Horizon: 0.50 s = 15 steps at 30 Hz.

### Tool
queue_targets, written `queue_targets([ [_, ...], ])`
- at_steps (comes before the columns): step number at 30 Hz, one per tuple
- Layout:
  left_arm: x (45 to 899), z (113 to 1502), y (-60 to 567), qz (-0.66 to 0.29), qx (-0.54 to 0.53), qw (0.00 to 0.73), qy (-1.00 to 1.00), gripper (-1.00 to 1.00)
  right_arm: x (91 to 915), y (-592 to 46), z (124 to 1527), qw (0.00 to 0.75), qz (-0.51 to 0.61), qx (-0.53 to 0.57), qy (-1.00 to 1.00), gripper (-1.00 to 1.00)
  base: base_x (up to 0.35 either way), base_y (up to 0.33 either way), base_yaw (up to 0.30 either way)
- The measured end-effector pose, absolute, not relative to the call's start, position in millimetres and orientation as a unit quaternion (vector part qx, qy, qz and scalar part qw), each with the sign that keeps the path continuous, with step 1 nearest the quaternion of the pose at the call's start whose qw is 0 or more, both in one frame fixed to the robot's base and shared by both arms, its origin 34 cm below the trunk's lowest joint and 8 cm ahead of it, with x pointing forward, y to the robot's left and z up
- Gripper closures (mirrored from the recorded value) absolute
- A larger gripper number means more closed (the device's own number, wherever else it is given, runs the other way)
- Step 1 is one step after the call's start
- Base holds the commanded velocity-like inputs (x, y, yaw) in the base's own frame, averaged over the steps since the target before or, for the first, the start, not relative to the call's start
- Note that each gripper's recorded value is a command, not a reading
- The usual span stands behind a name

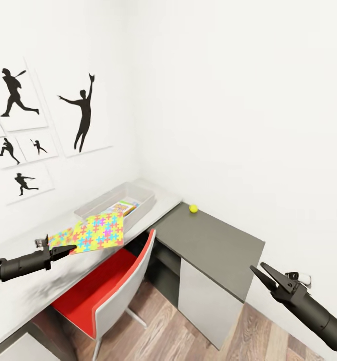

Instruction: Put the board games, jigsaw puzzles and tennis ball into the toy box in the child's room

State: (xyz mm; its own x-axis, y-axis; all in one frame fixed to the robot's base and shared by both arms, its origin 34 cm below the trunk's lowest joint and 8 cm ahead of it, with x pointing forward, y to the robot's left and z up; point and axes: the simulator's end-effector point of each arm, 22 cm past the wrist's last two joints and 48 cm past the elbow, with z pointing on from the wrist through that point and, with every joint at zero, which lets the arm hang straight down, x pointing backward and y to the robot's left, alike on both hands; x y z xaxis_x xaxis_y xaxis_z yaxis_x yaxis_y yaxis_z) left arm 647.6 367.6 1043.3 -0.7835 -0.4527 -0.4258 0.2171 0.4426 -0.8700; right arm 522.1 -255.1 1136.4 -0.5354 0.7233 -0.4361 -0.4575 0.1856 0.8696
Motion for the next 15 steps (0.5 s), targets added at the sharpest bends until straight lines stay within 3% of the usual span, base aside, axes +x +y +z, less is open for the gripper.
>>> queue_targets([
  [15,646.7,1050.1,369.5,-0.522,-0.072,0.326,0.785,1.00,520.7,-255.0,1141.2,0.474,0.629,0.105,0.607,-1.00,0.191,0.010,-0.003],
])
